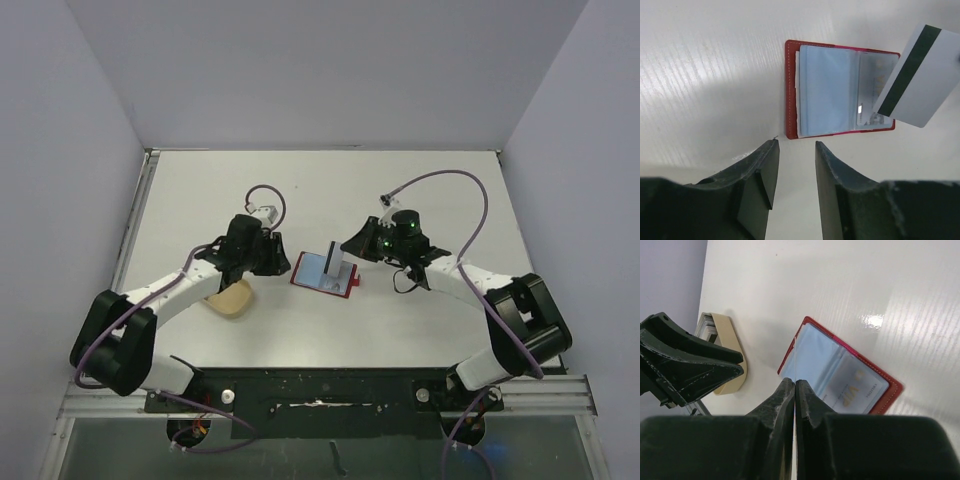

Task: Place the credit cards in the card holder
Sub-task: Insert the credit card into the card holder.

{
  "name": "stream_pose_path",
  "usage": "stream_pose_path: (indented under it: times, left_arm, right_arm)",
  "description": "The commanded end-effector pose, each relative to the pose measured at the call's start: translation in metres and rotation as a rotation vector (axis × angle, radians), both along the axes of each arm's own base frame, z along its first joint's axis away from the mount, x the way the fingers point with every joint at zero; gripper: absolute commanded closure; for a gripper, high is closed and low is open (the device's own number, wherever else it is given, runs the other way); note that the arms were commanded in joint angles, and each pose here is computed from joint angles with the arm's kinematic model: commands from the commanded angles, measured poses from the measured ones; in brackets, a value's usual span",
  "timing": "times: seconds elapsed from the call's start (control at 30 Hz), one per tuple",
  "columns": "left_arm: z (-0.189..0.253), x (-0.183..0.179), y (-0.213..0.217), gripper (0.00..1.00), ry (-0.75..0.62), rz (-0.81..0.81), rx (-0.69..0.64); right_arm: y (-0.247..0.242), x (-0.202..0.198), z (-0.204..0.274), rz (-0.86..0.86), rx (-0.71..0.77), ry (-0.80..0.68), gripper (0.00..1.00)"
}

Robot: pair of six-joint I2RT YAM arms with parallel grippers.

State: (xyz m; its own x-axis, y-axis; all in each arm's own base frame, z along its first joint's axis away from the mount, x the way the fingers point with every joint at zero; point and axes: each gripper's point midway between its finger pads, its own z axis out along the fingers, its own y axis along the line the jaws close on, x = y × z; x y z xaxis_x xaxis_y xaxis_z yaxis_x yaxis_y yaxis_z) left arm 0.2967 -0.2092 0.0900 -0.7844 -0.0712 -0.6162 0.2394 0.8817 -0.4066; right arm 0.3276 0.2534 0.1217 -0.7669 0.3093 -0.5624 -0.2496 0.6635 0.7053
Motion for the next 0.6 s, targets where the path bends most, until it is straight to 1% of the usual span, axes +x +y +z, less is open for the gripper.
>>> stream_pose_path:
  times: [0.0,0.13,0.23,0.37,0.57]
  left_arm:
    - [0.013,0.032,-0.013,0.68,-0.078,0.027,-0.055]
    - [-0.006,0.035,-0.014,0.69,-0.036,0.026,-0.038]
    - [-0.017,0.034,-0.019,0.70,-0.011,0.000,-0.049]
    - [-0.026,0.030,-0.028,0.73,0.025,-0.031,-0.079]
    - [-0.042,0.017,-0.025,0.80,0.086,-0.037,-0.069]
  right_arm:
    - [0.000,0.028,0.017,-0.046,0.041,-0.059,1.00]
    - [-0.002,0.031,0.007,-0.056,0.053,-0.030,1.00]
    - [-0.007,0.034,-0.001,-0.067,0.068,-0.011,1.00]
    - [-0.005,0.034,-0.003,-0.042,0.094,-0.019,1.00]
    - [-0.005,0.034,-0.015,-0.043,0.091,0.013,1.00]
